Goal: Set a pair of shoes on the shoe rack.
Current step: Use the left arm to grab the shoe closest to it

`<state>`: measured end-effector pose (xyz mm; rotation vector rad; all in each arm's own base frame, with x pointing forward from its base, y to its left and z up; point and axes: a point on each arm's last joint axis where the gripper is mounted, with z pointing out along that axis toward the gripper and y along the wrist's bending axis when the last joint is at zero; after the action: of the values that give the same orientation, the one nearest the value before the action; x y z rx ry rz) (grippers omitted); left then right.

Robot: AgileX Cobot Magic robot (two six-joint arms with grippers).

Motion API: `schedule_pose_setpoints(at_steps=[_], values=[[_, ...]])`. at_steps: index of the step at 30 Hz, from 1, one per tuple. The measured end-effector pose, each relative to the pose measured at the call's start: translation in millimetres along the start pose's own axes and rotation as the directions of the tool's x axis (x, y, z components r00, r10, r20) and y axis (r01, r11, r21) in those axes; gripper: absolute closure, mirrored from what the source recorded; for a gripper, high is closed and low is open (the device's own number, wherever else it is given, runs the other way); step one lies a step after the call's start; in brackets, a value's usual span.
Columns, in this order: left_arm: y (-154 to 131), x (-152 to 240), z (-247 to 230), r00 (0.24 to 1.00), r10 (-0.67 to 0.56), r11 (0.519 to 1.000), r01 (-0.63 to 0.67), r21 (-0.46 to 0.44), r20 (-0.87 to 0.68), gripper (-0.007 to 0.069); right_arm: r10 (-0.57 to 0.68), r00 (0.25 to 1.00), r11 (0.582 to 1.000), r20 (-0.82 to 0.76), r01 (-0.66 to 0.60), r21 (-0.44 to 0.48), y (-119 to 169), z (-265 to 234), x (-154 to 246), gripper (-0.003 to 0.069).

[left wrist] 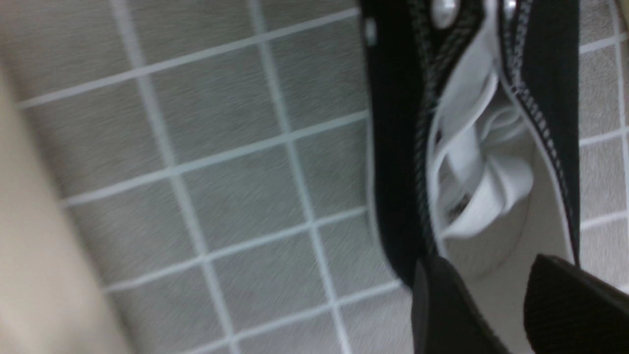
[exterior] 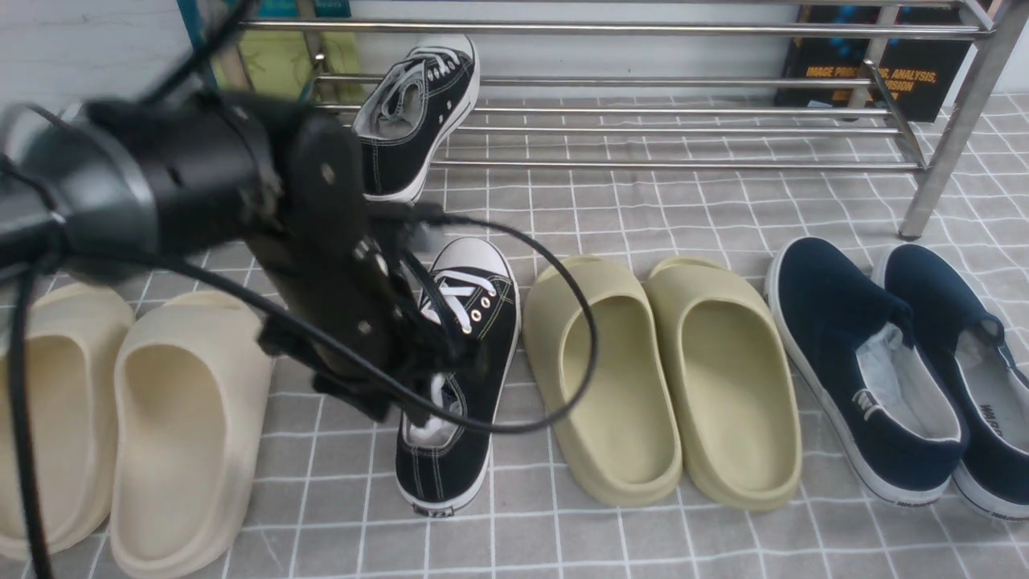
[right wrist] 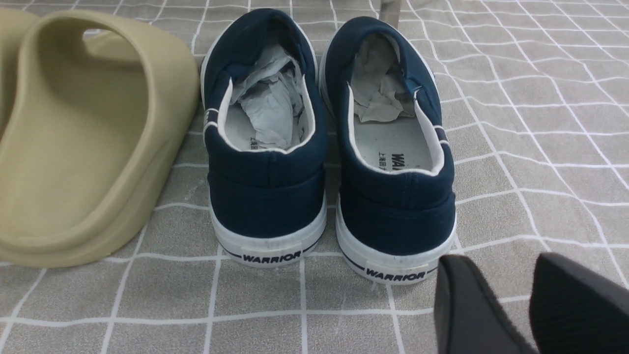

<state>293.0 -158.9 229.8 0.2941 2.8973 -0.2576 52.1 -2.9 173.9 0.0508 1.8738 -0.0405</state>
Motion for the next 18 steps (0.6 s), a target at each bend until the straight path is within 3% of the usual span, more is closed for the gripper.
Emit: schedule_pose_setpoints(at_steps=[12, 18], values=[[12, -11, 25, 0.996, -0.059, 0.99, 0.066, -0.128, 0.064, 0.0394, -0.005, 1.0, 1.0, 0.0, 0.005, 0.002, 0, 0, 0, 0.042], [12, -13, 30, 0.995, -0.068, 0.99, 0.077, -0.121, 0.079, 0.0398, 0.0, 1.0, 1.0, 0.0, 0.0, 0.0, 0, 0, 0, 0.042]])
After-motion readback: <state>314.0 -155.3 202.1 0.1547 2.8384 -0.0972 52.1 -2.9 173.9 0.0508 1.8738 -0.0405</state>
